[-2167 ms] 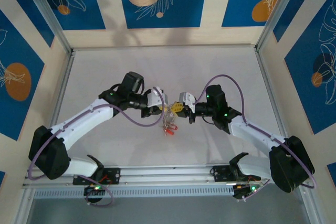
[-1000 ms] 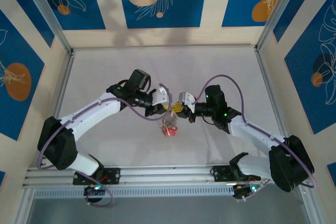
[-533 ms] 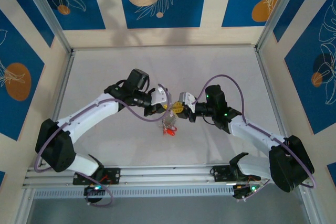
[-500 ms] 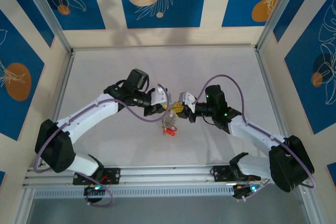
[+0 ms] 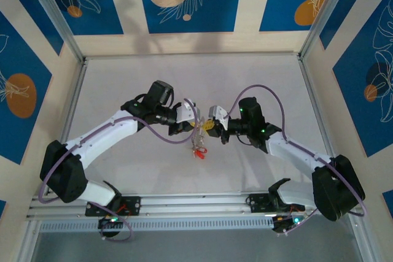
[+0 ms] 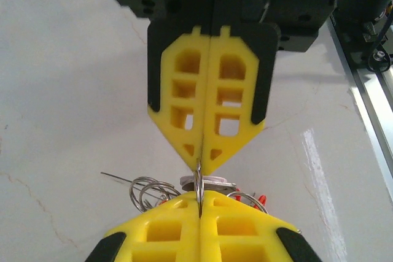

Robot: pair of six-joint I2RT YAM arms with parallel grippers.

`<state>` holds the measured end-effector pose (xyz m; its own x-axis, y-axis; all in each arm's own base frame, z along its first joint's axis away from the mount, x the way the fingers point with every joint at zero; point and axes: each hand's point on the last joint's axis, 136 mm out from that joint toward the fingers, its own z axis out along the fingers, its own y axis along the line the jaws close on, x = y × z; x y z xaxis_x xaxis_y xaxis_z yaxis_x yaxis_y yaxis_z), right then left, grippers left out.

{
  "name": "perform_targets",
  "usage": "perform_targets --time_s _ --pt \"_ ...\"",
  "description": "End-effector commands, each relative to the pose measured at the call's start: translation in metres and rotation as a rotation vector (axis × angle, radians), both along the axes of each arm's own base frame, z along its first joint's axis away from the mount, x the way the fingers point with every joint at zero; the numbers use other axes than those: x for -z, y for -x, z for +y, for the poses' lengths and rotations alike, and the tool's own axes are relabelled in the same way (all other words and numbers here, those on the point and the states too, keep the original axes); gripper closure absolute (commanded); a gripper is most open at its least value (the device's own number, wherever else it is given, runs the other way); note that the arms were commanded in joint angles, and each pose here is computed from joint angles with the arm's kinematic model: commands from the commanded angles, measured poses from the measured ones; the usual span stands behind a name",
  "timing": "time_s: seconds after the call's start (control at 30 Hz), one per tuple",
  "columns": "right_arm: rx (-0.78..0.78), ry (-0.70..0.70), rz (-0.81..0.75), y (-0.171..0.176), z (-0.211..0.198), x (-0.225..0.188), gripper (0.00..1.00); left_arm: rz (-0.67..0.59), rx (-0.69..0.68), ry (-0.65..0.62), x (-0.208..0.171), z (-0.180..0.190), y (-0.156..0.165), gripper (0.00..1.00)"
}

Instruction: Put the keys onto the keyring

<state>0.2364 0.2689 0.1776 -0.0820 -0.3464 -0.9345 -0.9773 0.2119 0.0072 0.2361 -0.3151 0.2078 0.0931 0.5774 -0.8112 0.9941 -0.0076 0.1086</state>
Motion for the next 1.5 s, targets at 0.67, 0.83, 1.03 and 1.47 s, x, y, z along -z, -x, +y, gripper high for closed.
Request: perform_targets --time_s 0.67,0.83,1.03,1.47 --pt "0.025 -0.1 -0.067 0.009 -0.012 -0.023 0.65 -0.009 0.08 0.09 -0.02 -0.007 0.013 1.0" --pt "0.005 -0.108 -0.068 0.008 -0.009 -0.027 0.65 -0.017 0.098 0.1 -0.022 -0.006 0.017 1.0" --pt "-0.02 -0.115 -0.065 0.009 -0.006 -0.03 0.67 -0.018 0.099 0.097 -0.021 -0.007 0.016 1.0" --pt "-0.053 -0.113 -0.053 0.01 -0.001 -0.031 0.84 -0.004 0.133 0.107 -0.025 -0.01 0.019 1.0"
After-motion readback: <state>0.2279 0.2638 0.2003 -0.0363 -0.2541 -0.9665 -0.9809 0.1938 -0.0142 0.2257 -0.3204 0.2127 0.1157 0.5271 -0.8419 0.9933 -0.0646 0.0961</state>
